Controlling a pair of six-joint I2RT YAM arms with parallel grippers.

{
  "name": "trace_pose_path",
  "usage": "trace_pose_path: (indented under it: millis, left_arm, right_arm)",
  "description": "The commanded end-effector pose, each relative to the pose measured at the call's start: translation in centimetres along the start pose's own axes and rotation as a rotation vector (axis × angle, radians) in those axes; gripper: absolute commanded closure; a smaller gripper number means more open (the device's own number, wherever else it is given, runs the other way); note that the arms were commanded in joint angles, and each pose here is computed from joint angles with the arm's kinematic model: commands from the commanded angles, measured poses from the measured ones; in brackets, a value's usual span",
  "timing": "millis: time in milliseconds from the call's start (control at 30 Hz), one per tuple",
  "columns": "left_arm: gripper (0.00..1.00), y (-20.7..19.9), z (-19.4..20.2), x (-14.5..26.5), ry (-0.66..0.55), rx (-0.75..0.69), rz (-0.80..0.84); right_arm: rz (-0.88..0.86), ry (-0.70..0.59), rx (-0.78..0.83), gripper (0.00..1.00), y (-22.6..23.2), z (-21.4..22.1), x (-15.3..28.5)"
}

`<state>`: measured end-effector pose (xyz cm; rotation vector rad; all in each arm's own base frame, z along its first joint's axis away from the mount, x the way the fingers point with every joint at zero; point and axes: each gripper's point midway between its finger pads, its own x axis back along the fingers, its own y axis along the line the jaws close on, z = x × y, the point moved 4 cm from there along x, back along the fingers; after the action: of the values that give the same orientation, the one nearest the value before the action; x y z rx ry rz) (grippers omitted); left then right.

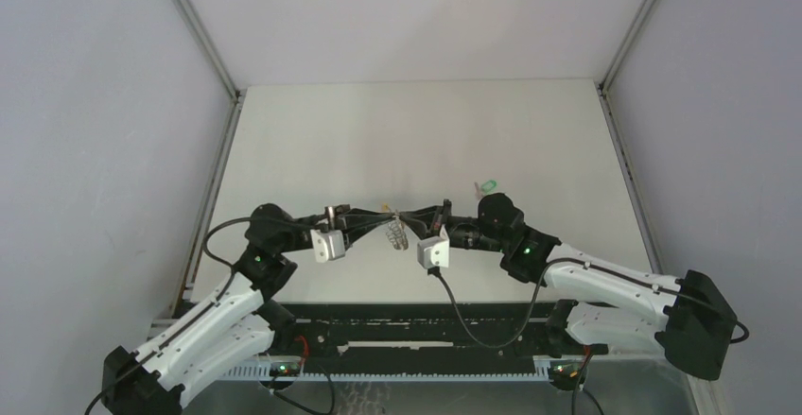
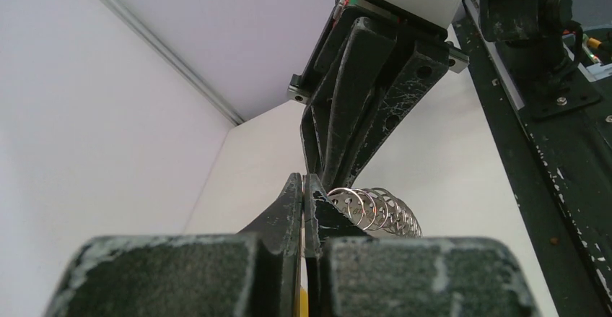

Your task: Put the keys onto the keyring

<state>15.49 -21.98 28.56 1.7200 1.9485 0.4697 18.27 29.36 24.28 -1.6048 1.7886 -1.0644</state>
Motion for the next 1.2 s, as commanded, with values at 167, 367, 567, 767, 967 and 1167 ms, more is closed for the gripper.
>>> trace_pose_path:
  millis: [167,367,567,767,967,1167]
  left_arm:
    - [1.0,0.8,0.3,0.1,-0.018,-0.024,-0.075]
    - [1.0,0.7,2.5,0.2,-0.018,0.028,-0.148]
    - [1.0,-0.5,4.6,0.3,-0.065,0.158,-0.2]
    - [1.0,-1.3,5.3,0.8,-0.127,0.208,-0.255]
    - [1.0,-0.7,5.0,1.2,-0.121,0.178,-0.299]
    - [1.0,-0.2,4.9,2.3,-0.086,0.129,-0.383]
  right_arm:
    - [0.123,0.056,-0.117,1.0,-2.1,0.5,2.0]
    - [0.148,0.125,-0.335,1.0,-0.4,2.1,2.1]
    - [0.165,0.246,-0.567,1.0,1.9,4.2,2.3]
    - [0.222,0.335,-0.743,1.0,3.4,6.1,2.9]
    - [0.244,0.491,-0.865,1.0,5.4,8.3,4.3]
    - [0.25,0.595,-0.971,1.0,7.1,9.7,5.3]
